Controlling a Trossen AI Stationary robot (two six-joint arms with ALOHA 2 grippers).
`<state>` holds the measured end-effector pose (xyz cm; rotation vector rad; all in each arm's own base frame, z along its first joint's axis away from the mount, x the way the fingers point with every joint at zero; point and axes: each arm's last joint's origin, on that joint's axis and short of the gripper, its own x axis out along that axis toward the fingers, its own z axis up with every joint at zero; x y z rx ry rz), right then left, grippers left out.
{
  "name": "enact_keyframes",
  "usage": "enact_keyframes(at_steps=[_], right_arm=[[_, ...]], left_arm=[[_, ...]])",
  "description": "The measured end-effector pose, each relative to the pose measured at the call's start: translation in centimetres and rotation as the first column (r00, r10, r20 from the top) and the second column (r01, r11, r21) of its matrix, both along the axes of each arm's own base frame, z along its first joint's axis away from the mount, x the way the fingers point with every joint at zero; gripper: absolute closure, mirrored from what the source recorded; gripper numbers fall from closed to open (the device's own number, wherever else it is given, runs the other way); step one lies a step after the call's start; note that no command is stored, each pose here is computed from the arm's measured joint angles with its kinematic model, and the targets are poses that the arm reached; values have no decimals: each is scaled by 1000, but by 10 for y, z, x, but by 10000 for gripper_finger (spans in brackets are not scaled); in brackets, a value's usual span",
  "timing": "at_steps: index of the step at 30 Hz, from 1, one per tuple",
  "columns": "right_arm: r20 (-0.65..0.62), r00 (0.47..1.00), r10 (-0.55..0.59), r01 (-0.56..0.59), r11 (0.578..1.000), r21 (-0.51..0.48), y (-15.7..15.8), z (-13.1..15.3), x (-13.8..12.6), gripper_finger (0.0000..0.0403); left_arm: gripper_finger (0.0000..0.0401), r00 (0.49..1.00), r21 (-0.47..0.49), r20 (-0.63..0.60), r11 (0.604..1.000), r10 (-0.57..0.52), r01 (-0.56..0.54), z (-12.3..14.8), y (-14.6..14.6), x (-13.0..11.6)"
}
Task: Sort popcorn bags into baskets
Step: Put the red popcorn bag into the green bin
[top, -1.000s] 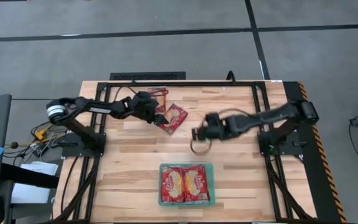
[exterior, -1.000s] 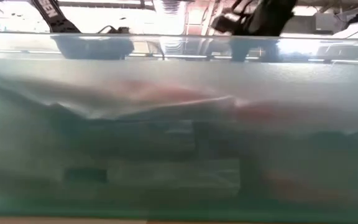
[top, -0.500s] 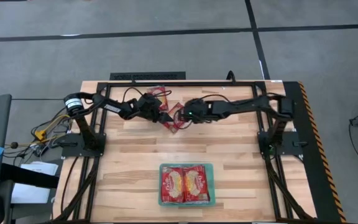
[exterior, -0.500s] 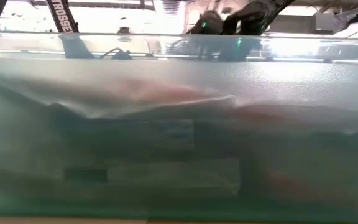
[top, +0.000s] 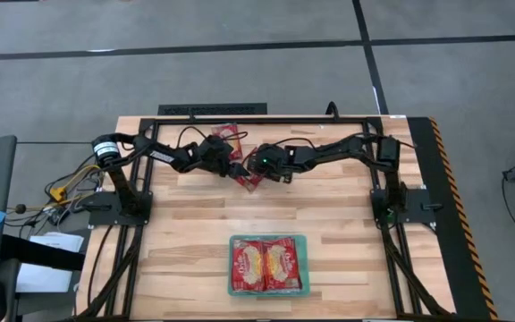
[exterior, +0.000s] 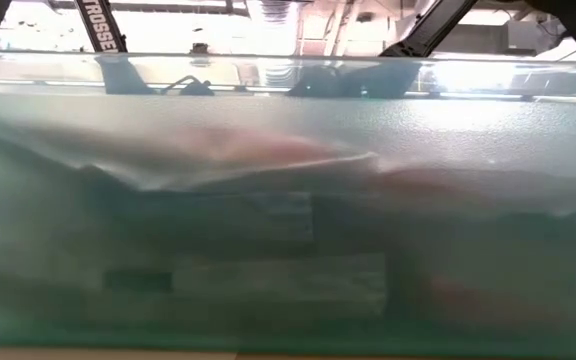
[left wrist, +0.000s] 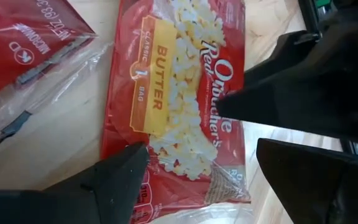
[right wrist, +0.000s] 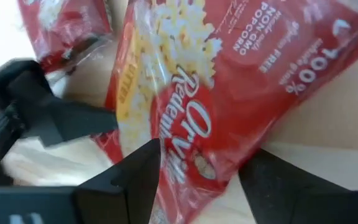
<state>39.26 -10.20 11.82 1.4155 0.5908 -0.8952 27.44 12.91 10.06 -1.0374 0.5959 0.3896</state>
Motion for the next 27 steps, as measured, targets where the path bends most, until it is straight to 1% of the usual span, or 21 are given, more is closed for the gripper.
enact_keyframes(at_steps=[3, 5, 7, 11, 12, 14, 17, 20, 22, 25, 27], right_arm=[[7, 1000, -11, 11, 1000, 6, 0, 1, 4, 183], [0, 1000, -9, 9, 1000, 1, -1, 0, 6, 209], [-12, 1000, -9, 9, 1000, 0, -1, 0, 6, 252], [-18, 1000, 17, -18, 999, -35, -1, 7, 5, 365], [-23, 999, 32, -33, 998, -51, -1, 9, 4, 380], [-30, 998, 46, -48, 997, -58, 0, 11, 3, 382], [-44, 997, 59, -62, 995, -73, 0, 23, -2, 377], [-45, 995, 84, -89, 988, -123, 0, 41, -8, 390], [-44, 991, 128, -133, 981, -141, 4, 56, -12, 390], [14, 971, 238, -232, 959, -163, 24, 84, -16, 382], [51, 948, 314, -301, 937, -176, 47, 103, -19, 381]], left_arm=[[97, 1000, -2, -1, 1000, -2, 2, 0, 0, 0], [97, 1000, 1, -2, 1000, -9, 9, 0, 0, 0], [97, 1000, 0, 1, 1000, -26, 26, -1, -1, 0], [97, 997, -20, 32, 998, -67, 68, 5, -1, -1], [97, 996, -32, 43, 996, -79, 80, 7, -2, -2], [97, 992, -65, 73, 992, -107, 112, 15, -3, -4], [97, 987, -81, 99, 988, -126, 134, 32, -4, -10], [97, 983, -30, 127, 990, -136, 141, 58, -7, -18], [97, 980, -2, 139, 990, -140, 142, 74, -11, -26], [97, 972, 51, 187, 990, -140, 132, 99, -16, -36], [97, 970, 83, 207, 990, -127, 112, 113, -20, -45]])
